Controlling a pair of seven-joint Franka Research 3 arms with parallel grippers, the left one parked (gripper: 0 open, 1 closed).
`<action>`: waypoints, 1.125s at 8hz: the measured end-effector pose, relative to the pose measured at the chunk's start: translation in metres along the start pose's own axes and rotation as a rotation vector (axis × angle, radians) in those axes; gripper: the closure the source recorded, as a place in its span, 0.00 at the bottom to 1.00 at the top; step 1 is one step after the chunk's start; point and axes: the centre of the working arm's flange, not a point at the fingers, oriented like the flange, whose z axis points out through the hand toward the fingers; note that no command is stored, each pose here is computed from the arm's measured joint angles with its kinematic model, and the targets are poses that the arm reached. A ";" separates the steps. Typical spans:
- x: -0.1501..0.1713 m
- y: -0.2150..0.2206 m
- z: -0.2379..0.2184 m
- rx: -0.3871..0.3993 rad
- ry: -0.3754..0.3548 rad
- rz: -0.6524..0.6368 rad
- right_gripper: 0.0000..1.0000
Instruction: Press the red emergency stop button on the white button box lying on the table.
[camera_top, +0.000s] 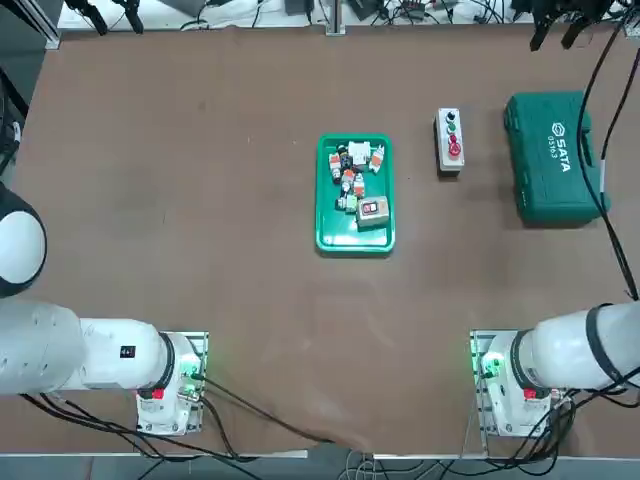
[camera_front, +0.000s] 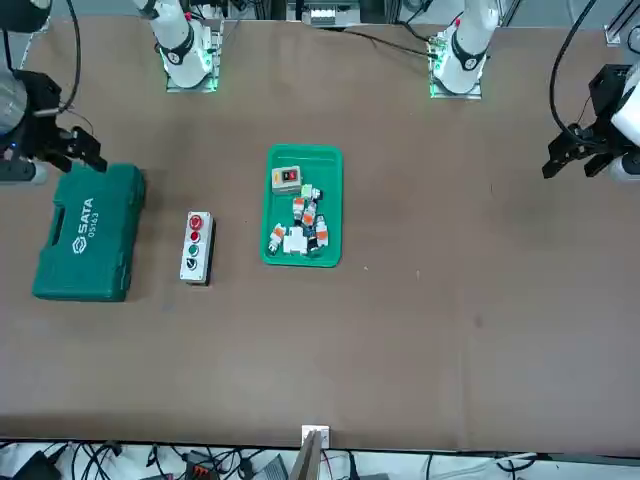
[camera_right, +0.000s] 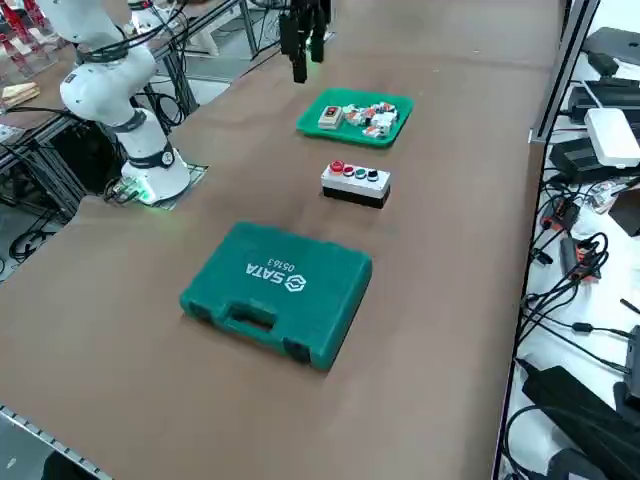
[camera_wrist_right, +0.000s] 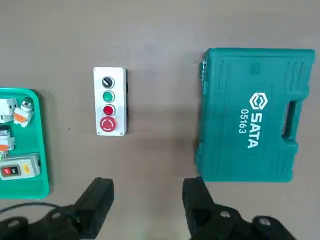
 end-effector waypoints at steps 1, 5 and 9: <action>0.000 0.000 0.002 0.002 -0.010 0.001 0.41; 0.000 -0.001 0.007 0.005 -0.030 0.019 0.98; 0.000 -0.021 0.035 0.071 -0.110 0.132 0.99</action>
